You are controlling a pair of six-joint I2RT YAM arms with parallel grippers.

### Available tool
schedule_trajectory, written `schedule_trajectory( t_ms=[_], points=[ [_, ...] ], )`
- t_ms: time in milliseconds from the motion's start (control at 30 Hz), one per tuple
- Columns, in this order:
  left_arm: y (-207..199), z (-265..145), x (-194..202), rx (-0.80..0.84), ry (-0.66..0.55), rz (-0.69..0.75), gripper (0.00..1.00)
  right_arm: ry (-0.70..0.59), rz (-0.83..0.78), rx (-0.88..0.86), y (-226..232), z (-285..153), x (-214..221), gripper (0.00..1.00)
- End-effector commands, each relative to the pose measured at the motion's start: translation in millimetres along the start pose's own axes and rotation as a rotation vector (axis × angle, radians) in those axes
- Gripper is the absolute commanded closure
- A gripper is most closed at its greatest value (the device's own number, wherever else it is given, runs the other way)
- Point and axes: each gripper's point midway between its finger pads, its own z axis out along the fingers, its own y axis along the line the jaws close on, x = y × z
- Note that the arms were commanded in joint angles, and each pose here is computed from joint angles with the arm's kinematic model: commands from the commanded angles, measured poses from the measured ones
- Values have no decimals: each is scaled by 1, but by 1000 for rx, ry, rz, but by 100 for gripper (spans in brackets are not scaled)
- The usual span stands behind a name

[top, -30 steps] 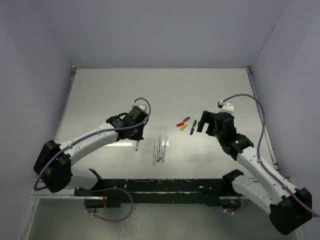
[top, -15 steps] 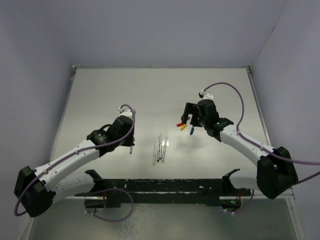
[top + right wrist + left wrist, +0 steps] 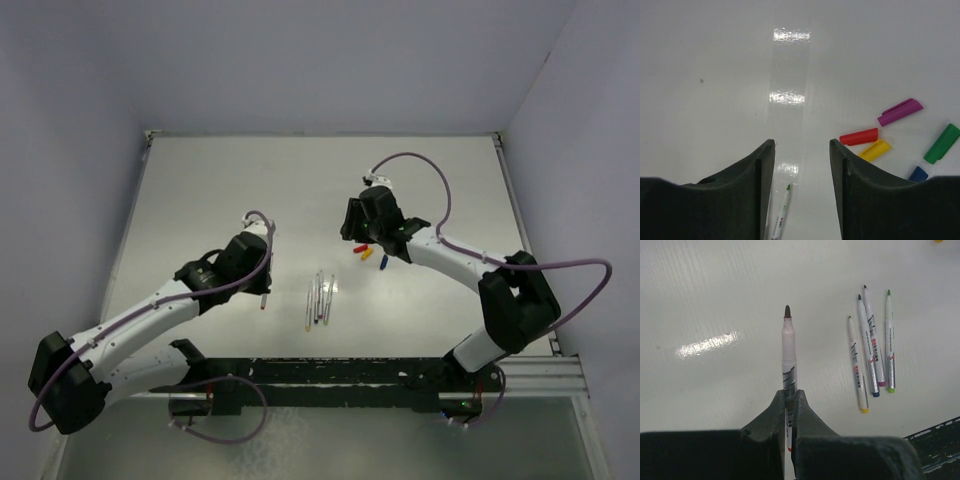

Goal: Insert the pens into the pen caps

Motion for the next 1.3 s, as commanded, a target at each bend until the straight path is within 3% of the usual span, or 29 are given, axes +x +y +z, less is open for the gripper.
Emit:
schedule_trajectory(
  t_ms=[0,400,1267],
  points=[
    [-7,-4,-7,48,-42,8,100,-42,16,15,19,3,-17,48],
    [-7,3,0,42,-12,9,100,43,43,104,4,12,19,35],
    [-5,13,9,26,22,16,100,169,95,120,-7,29,65,31]
  ],
)
